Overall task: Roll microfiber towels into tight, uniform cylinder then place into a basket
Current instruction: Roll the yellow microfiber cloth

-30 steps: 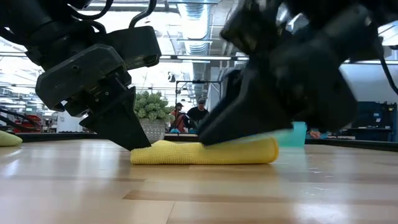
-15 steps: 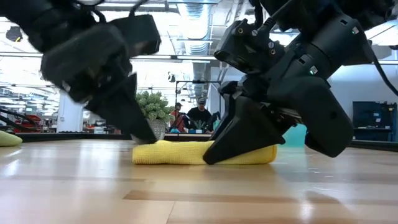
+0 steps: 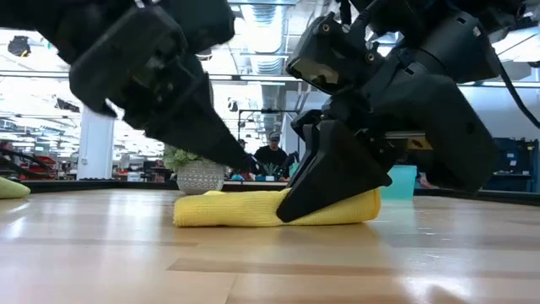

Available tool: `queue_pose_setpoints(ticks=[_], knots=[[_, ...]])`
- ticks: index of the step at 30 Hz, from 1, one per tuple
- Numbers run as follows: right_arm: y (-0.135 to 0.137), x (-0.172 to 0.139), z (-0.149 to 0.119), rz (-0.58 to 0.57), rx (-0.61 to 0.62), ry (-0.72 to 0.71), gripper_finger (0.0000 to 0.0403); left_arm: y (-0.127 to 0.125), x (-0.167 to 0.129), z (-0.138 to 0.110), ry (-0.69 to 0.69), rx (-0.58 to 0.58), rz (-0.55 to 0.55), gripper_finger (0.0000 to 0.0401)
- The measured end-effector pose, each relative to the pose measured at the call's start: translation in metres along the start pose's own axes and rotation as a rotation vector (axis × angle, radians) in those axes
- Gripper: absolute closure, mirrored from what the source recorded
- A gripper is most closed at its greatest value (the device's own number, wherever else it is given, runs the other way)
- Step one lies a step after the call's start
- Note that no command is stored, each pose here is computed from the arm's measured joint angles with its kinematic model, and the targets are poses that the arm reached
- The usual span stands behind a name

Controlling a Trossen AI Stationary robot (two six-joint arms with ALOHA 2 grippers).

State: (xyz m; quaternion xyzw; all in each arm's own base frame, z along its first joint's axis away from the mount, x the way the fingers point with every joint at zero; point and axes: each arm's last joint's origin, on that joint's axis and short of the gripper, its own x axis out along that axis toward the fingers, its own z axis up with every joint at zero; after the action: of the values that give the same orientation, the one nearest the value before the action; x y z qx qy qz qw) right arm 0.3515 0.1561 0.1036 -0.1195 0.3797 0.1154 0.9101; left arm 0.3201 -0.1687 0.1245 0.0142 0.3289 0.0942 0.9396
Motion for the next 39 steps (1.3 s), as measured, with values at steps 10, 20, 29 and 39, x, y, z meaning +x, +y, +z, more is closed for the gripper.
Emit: queue_pose_setpoints(ticks=[10, 20, 29, 39], knots=[[0.003, -0.001, 0.001, 0.007, 0.026, 0.014, 0.0361, 0.001, 0.014, -0.013, 0.090, -0.017, -0.066, 0.0401], [0.000, -0.014, 0.007, 0.004, 0.018, 0.016, 0.0260, 0.002, 0.014, -0.014, 0.122, -0.056, -0.062, 0.0401], [0.018, -0.017, 0.016, -0.003, -0.122, -0.081, 0.0211, 0.002, 0.014, -0.015, 0.126, -0.055, -0.062, 0.0401], [0.010, -0.003, 0.004, -0.074, -0.133, -0.021, 0.0302, 0.002, 0.014, -0.015, 0.124, -0.043, -0.060, 0.0401]])
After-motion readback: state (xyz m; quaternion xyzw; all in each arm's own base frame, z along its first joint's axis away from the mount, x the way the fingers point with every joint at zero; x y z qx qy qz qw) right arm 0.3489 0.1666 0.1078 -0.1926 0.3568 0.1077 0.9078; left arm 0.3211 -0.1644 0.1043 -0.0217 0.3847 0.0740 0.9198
